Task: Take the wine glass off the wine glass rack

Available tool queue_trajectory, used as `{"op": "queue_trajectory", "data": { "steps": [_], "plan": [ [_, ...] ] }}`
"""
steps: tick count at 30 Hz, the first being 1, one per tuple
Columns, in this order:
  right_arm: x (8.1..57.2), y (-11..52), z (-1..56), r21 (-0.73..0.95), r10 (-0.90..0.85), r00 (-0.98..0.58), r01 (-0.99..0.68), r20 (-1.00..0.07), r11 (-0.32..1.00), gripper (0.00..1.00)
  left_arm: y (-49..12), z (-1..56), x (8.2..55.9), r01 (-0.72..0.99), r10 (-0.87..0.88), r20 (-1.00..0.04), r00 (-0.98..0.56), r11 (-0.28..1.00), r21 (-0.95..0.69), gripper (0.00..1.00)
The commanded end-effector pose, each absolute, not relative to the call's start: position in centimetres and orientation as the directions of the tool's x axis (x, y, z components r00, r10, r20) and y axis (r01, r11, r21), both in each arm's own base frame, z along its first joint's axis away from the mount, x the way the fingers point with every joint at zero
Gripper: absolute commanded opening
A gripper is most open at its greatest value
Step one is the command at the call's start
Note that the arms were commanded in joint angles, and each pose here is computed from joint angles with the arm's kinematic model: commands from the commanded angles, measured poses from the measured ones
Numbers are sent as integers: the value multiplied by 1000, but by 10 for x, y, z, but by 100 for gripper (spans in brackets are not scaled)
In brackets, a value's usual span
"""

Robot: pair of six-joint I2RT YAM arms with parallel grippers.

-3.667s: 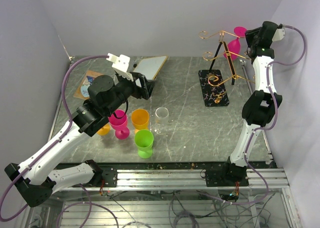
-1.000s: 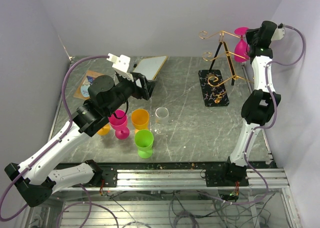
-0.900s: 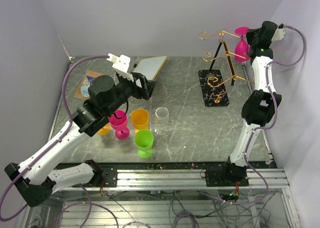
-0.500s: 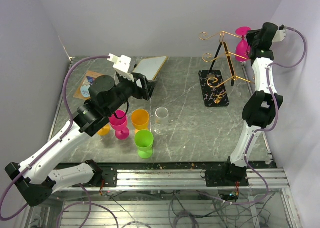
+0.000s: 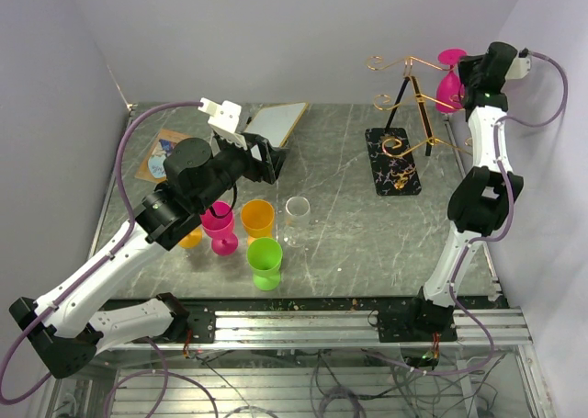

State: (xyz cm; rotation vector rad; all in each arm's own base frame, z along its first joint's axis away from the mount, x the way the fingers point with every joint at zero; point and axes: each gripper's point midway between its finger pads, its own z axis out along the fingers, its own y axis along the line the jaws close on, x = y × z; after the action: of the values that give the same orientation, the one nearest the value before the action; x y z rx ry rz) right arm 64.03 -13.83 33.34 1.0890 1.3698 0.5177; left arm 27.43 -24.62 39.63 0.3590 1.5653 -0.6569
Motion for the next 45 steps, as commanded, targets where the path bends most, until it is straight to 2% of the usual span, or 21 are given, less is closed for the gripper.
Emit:
{"op": "queue_trajectory", "data": {
  "steps": [1,14,27,37,45],
  "plan": [
    [629,-148,366,861,830,250,247,-500,444,0,-250,409,273,608,-182,-980,-80,770,-193,85],
    [618,-114,377,867,854,167,180,-492,464,0,-252,407,273,612,-179,-980,-87,766,-195,85],
    [645,-85,377,905,901,87,83,-425,418,0,-251,407,274,608,-177,-981,-84,770,-191,85],
    [668,-73,388,910,908,90,-36,-408,413,0,-250,407,274,606,-174,-981,-82,773,-188,85],
    [674,-68,419,884,902,129,-183,-411,429,0,-250,407,274,604,-174,-982,-81,775,-187,85]
  ]
}}
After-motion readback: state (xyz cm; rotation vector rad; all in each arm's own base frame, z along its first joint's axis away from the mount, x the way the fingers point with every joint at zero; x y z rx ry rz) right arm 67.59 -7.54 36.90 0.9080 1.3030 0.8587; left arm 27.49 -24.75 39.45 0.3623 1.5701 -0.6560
